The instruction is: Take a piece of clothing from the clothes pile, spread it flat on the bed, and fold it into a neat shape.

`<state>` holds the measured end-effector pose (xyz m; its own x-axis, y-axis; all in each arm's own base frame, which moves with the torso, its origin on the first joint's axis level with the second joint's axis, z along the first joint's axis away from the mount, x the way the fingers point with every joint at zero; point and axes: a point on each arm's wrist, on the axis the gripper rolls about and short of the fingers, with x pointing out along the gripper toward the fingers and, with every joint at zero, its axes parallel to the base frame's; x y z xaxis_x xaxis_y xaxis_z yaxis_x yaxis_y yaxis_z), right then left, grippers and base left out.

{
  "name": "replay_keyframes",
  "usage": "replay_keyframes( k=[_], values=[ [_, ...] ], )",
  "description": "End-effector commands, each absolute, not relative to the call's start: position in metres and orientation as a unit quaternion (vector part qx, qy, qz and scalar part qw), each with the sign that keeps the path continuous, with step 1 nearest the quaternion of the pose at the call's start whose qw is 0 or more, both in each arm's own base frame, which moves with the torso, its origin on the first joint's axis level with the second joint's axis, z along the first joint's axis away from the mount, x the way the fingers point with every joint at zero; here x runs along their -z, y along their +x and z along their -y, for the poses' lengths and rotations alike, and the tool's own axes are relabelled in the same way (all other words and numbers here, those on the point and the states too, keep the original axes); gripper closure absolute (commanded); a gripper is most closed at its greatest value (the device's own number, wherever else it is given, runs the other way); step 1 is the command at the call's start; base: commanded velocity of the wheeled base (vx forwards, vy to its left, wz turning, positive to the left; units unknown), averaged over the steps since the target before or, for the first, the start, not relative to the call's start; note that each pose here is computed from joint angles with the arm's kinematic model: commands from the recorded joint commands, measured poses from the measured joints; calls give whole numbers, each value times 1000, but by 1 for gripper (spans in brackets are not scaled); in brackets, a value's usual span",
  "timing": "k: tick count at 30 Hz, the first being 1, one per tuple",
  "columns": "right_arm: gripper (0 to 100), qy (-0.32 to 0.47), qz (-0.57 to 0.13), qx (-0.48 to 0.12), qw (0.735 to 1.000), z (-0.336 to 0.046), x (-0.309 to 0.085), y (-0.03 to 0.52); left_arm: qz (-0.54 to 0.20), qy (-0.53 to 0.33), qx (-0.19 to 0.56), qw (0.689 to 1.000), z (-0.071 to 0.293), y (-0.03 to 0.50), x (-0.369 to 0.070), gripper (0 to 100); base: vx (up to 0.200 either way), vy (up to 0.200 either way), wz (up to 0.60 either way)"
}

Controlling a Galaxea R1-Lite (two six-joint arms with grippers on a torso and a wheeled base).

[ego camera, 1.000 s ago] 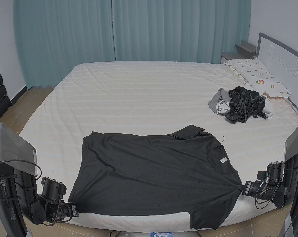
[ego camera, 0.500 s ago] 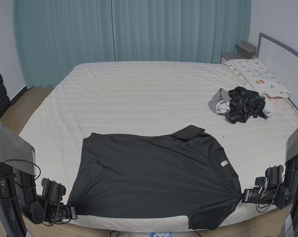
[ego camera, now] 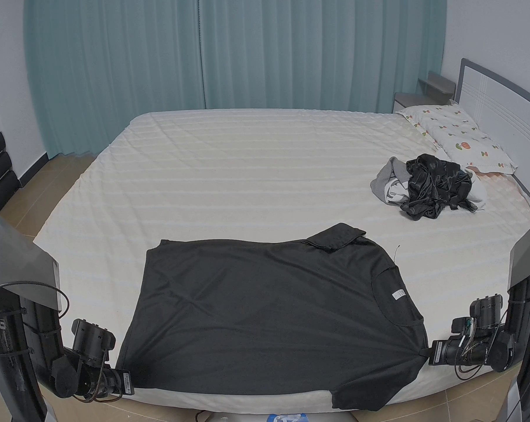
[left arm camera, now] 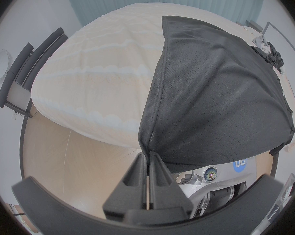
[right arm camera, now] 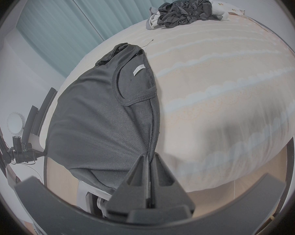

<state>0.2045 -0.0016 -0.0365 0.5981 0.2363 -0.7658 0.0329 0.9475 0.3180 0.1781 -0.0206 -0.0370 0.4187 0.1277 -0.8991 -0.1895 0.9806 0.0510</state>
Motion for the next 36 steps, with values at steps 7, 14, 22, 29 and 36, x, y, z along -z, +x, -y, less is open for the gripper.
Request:
replay_keyframes(
  k=[7,14,22,29,36],
  values=[
    [0,154,-446,-59,879,1,38,202,-532,-30,-94,841,20,175,37,0,0,0,0],
    [0,159,-385,-50,908,8,22,210,-523,-33,-94,846,20,175,32,0,0,0,0],
    [0,217,-279,-64,933,2,-11,228,-441,-90,-79,889,6,181,-7,0,0,0,0],
    [0,242,-255,-103,930,-22,-16,247,-411,-126,24,903,2,180,-24,0,0,0,0],
    [0,244,-248,-111,931,-28,-15,265,-433,-145,31,889,-1,180,-16,0,0,0,0]
  ],
)
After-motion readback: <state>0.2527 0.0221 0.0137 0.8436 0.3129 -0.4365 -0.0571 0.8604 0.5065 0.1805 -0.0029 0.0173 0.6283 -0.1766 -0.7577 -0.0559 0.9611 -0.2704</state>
